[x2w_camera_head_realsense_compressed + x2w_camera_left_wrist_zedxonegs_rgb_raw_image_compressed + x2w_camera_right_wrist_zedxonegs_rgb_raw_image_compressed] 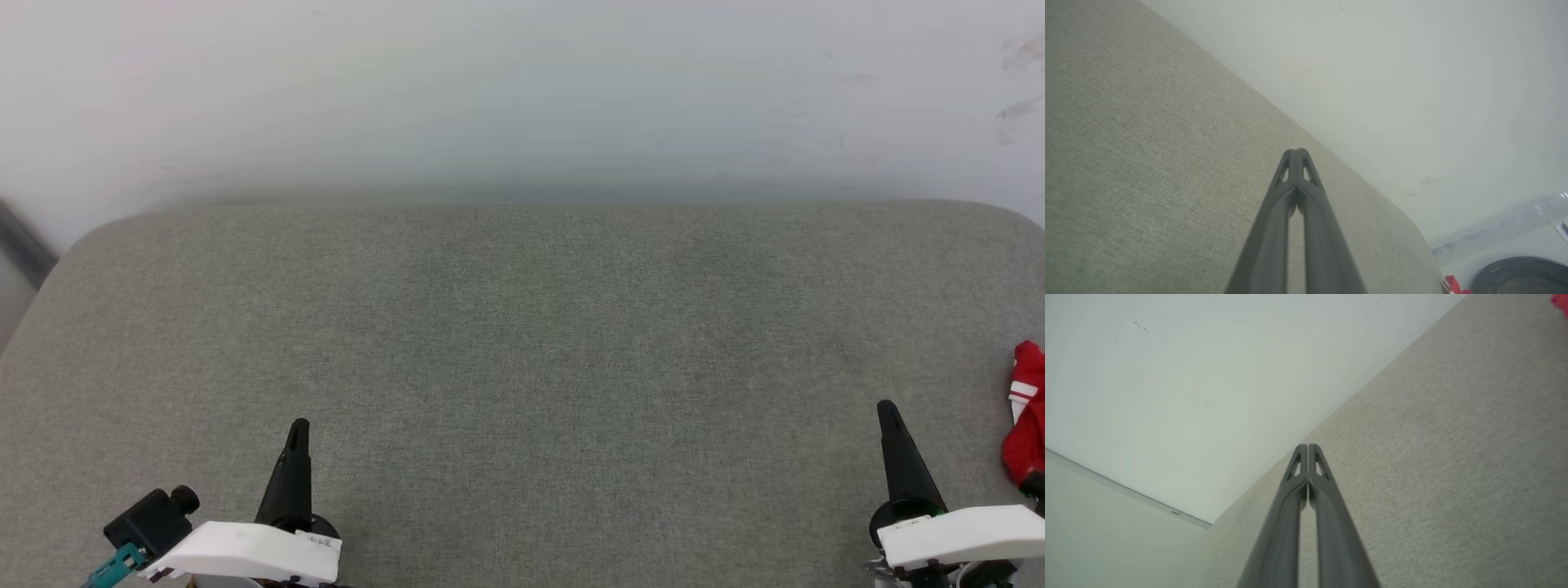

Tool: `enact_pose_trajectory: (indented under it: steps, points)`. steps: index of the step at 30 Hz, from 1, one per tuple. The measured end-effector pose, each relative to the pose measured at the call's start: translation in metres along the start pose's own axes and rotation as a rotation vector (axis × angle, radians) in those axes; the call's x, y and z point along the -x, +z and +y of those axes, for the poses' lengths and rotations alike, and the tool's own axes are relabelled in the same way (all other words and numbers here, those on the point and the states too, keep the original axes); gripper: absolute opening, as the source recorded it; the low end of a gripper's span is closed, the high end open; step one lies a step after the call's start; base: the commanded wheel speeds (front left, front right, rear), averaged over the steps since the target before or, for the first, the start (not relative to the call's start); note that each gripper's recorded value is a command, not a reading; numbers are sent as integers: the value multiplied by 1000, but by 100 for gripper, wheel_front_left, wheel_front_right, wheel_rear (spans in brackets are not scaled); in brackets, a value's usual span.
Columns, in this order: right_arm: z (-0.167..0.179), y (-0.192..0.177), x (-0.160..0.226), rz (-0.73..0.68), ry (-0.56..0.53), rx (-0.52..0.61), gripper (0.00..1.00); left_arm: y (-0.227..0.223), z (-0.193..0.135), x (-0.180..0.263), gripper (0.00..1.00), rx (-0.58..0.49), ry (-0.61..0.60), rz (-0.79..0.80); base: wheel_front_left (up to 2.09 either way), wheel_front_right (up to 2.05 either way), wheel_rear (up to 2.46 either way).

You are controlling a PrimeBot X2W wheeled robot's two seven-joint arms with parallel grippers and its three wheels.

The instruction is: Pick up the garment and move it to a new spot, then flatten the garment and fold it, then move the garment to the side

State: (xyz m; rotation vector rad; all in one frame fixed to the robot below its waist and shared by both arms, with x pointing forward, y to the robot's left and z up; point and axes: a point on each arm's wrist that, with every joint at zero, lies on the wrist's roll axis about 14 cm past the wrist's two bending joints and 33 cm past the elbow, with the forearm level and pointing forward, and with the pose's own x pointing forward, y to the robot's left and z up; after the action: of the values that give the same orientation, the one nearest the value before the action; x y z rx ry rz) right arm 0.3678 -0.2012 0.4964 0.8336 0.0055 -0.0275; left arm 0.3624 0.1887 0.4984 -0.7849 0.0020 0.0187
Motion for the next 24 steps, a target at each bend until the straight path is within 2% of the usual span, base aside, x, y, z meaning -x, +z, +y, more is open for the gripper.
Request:
enact_pose_trajectory:
  steps: [24]
  points:
    - [-1,0,-7,12,-15,-259,0,3,5,-9,0,278,23,11,0,0,0]
